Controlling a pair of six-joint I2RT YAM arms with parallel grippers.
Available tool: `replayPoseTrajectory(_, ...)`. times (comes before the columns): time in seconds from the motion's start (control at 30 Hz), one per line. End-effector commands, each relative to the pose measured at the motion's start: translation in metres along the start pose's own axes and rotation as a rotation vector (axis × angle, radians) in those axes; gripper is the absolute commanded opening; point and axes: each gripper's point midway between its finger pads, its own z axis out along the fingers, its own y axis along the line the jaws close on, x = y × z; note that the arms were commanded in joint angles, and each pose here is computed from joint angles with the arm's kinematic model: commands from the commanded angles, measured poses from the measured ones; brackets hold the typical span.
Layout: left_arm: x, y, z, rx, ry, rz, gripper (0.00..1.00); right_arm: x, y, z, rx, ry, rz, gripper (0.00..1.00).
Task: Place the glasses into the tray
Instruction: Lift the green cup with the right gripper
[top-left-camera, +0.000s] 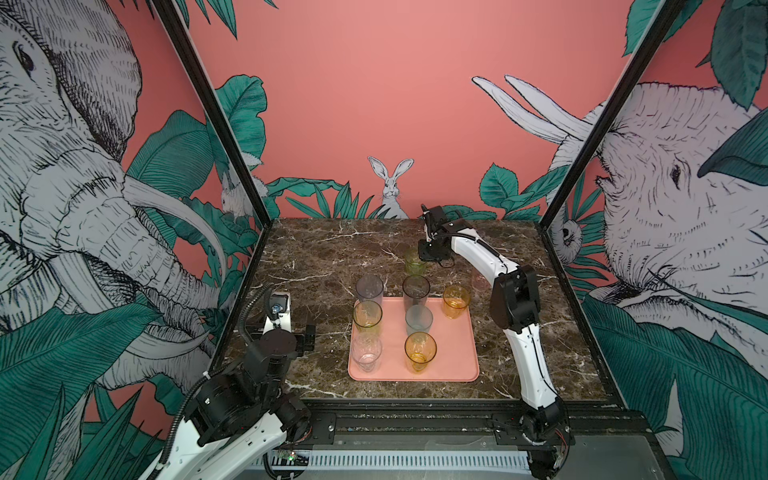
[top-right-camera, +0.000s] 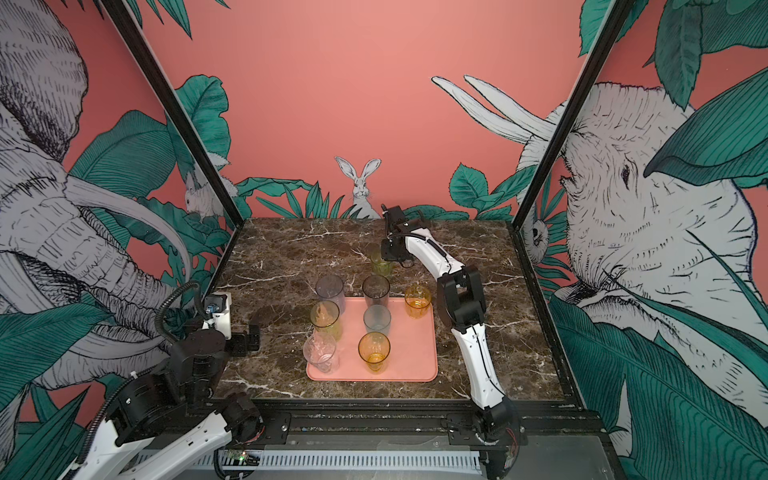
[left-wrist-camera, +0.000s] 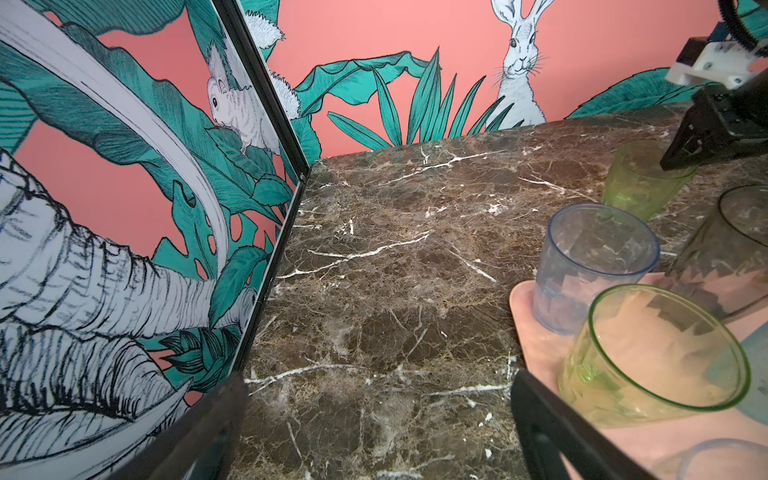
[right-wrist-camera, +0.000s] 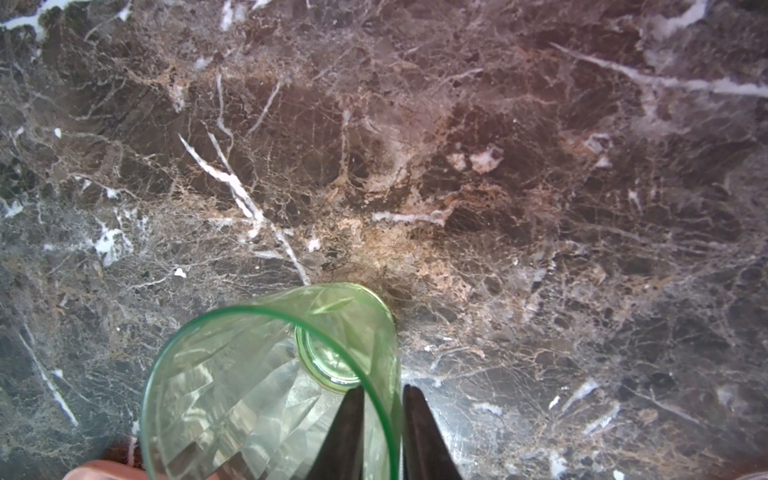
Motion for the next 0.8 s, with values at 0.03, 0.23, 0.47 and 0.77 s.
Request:
replayPoseTrajectory(0.03,0.003,0.002,0.001,-0.013,0.007,0.000,0.99,-0.003,0.005,0.001,-0.007,-0.008,-0.002,0.13)
replayPoseTrajectory(0.23,0.003,0.001,0.001,-0.011,0.008,0.001,1.00,-0.003,0.005,0.000,-0.008,-0.007,0.000,0.07)
replayPoseTrajectory(0.47,0.004,0.001,0.001,-0.010,0.009,0.001,1.00,-0.005,0.006,-0.005,-0.010,-0.017,-0.001,0.01)
replayPoseTrajectory(0.77,0.004,0.001,0.001,-0.009,0.010,0.001,1.00,-0.014,0.007,-0.027,-0.010,-0.055,-0.010,0.00)
